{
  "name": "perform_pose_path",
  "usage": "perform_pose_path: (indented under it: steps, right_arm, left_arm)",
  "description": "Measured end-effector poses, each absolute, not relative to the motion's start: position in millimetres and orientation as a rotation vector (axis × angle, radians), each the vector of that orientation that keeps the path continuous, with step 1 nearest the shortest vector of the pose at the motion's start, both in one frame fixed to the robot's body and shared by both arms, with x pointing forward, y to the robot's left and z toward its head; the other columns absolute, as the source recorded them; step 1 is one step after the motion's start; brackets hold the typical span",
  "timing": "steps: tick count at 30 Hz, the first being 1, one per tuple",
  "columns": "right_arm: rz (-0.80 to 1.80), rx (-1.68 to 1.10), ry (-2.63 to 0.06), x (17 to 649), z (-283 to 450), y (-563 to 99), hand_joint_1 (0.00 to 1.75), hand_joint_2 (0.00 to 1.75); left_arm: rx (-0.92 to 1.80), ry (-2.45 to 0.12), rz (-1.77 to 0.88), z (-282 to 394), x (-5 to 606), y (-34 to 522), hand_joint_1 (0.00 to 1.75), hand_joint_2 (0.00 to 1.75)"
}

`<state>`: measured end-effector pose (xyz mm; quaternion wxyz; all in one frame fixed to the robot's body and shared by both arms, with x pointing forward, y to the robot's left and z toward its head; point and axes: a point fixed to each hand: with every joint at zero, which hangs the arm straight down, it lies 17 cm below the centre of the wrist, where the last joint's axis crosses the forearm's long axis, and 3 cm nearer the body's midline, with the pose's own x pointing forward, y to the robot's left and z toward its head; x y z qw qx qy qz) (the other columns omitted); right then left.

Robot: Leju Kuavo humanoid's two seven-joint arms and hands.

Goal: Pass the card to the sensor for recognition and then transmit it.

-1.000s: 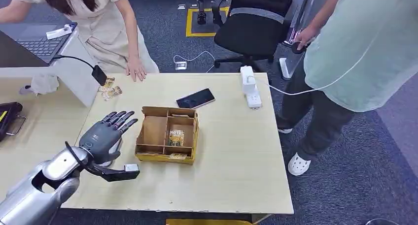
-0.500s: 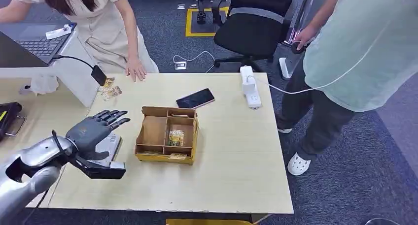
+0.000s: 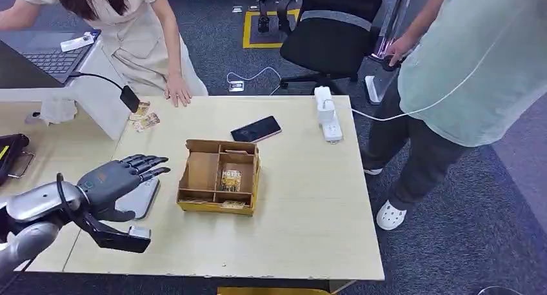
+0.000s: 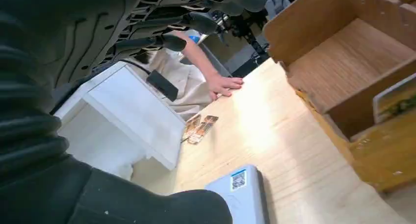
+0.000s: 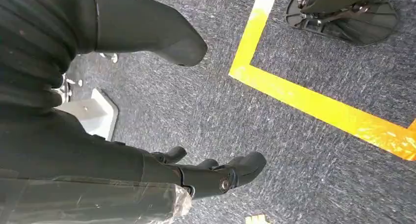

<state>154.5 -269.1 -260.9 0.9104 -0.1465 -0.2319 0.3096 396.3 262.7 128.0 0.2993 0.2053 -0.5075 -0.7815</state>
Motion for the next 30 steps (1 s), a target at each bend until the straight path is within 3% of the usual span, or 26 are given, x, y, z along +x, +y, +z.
perform_pose_path:
  steps: [17, 30]
  right_arm:
    - [0.659, -0.304, -0.492, 164.6, -258.3, -266.0, 0.0, 1.75]
    - [0.661, -0.304, -0.49, 164.1, -258.5, -265.8, 0.0, 1.75]
  left_arm:
    - [0.589, -1.528, -2.039, 111.4, 398.8, 186.9, 0.0, 1.75]
    - [0.594, -1.497, -2.05, 94.2, 400.6, 178.0, 0.0, 1.75]
